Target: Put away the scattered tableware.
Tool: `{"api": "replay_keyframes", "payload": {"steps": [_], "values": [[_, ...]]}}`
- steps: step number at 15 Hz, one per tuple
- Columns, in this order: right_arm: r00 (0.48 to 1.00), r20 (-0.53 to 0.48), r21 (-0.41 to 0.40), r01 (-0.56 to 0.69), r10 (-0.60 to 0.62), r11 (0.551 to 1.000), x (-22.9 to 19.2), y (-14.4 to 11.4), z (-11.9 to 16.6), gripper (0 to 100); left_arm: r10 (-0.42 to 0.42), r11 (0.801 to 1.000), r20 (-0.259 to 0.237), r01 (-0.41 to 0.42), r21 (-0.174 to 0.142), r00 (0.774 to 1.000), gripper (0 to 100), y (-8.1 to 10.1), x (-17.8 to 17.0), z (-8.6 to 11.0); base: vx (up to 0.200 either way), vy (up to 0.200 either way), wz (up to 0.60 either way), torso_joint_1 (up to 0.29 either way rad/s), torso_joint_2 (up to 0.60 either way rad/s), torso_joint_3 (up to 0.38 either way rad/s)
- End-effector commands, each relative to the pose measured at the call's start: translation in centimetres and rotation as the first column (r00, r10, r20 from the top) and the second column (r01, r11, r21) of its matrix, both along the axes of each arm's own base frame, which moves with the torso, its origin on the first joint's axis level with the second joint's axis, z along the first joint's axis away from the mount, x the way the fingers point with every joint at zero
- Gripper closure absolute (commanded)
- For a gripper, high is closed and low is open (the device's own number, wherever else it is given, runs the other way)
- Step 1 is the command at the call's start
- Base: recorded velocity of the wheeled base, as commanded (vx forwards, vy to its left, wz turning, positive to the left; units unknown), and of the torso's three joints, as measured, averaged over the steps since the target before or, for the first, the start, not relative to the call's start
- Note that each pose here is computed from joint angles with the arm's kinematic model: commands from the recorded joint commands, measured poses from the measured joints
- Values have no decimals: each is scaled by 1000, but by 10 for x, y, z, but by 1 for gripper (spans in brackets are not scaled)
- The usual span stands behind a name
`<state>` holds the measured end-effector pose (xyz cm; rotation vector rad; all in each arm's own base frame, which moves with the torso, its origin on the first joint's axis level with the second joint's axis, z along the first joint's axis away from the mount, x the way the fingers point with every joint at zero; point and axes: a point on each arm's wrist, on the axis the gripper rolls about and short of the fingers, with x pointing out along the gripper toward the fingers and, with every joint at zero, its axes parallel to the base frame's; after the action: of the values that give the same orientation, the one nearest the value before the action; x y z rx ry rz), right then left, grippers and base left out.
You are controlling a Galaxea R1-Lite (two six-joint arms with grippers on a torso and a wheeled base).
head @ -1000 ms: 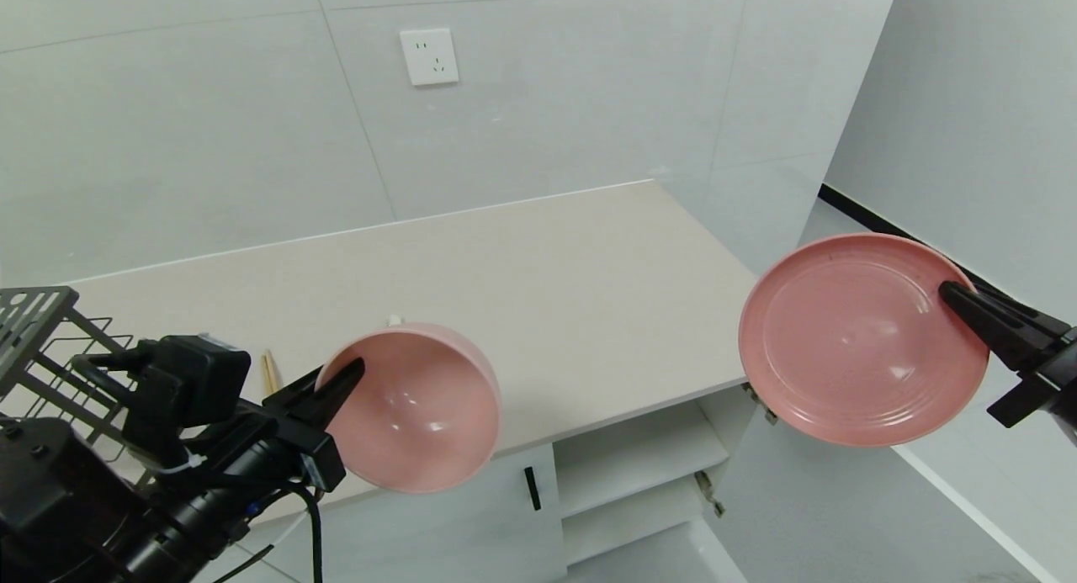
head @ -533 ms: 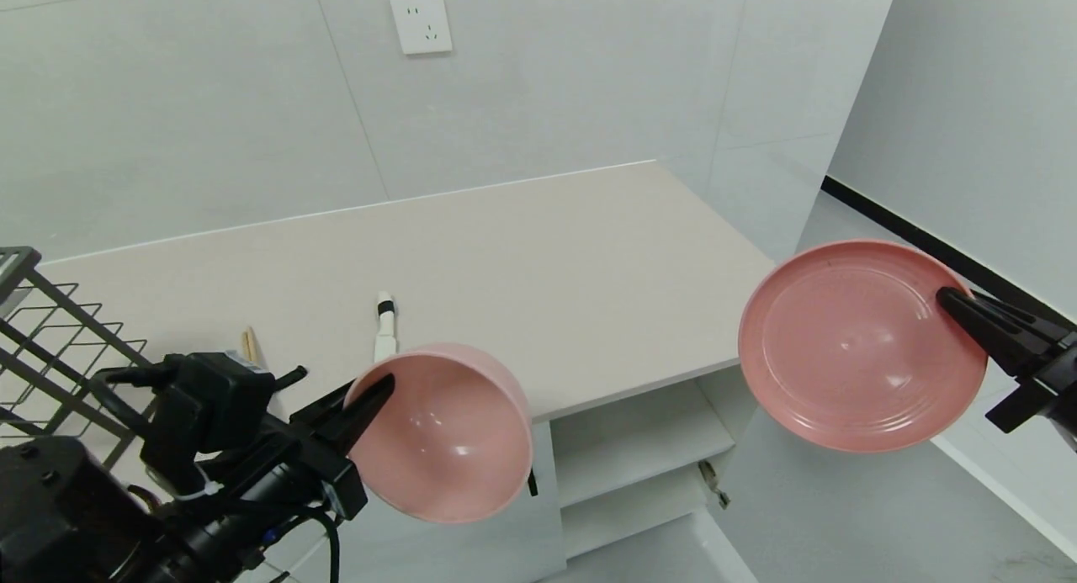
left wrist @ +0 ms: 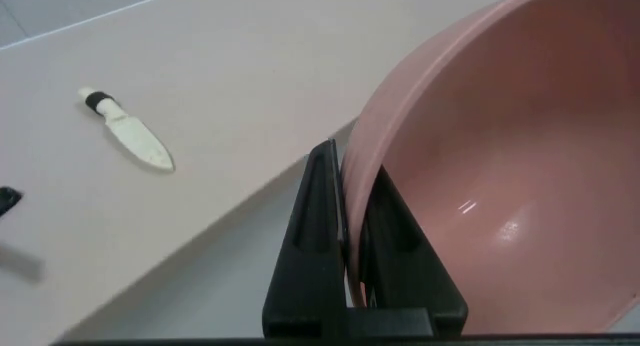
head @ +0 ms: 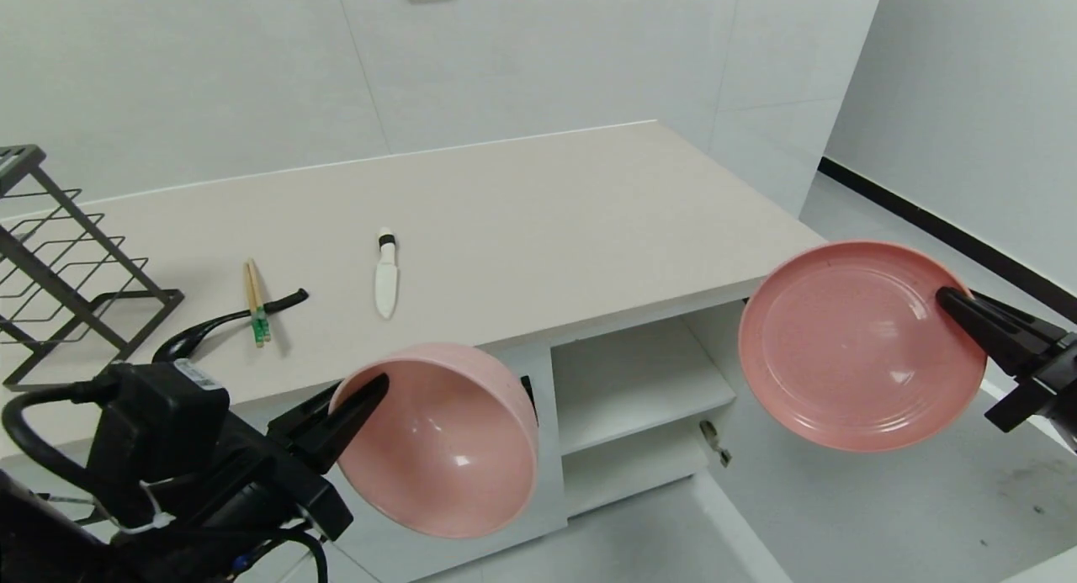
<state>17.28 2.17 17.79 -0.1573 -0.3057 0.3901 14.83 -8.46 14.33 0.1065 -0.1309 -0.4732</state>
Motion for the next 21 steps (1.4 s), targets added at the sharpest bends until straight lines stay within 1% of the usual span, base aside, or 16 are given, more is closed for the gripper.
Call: {"api": "replay_keyframes", "payload": {"steps": [1, 3, 6, 13, 15, 21], "values": [[1000, -1, -1, -2, 2, 1000, 0, 0, 0, 100, -2, 1000, 9, 2, -3, 1000, 100, 2, -5, 1, -200, 0, 0, -115, 232, 110], [1000, -2, -2, -1, 1, 1000, 0, 0, -1, 100, -2, 1000, -26, 2, 17, 1000, 100, 0, -1, -6, 0, 0, 0, -49, 97, 46], [1000, -3, -4, -1, 1, 1000, 1, 0, -1, 100, -1, 999, -55, 3, 34, 998, 100, -3, 5, -11, 0, 0, 0, -6, 17, 9], [1000, -4, -5, -1, 0, 1000, 0, 0, -1, 100, 2, 999, -80, 2, 48, 997, 100, -4, 6, -17, 0, 0, 0, 0, 0, 0], [1000, -4, -5, -1, 0, 1000, 0, 0, -1, 100, 2, 999, -83, 2, 50, 997, 100, -4, 6, -17, 0, 0, 0, -151, 295, 139], [1000, -4, -5, -1, 0, 1000, 0, 0, -1, 100, 4, 999, -91, 1, 54, 996, 100, -4, 7, -19, 0, 0, 0, -239, 461, 225]]}}
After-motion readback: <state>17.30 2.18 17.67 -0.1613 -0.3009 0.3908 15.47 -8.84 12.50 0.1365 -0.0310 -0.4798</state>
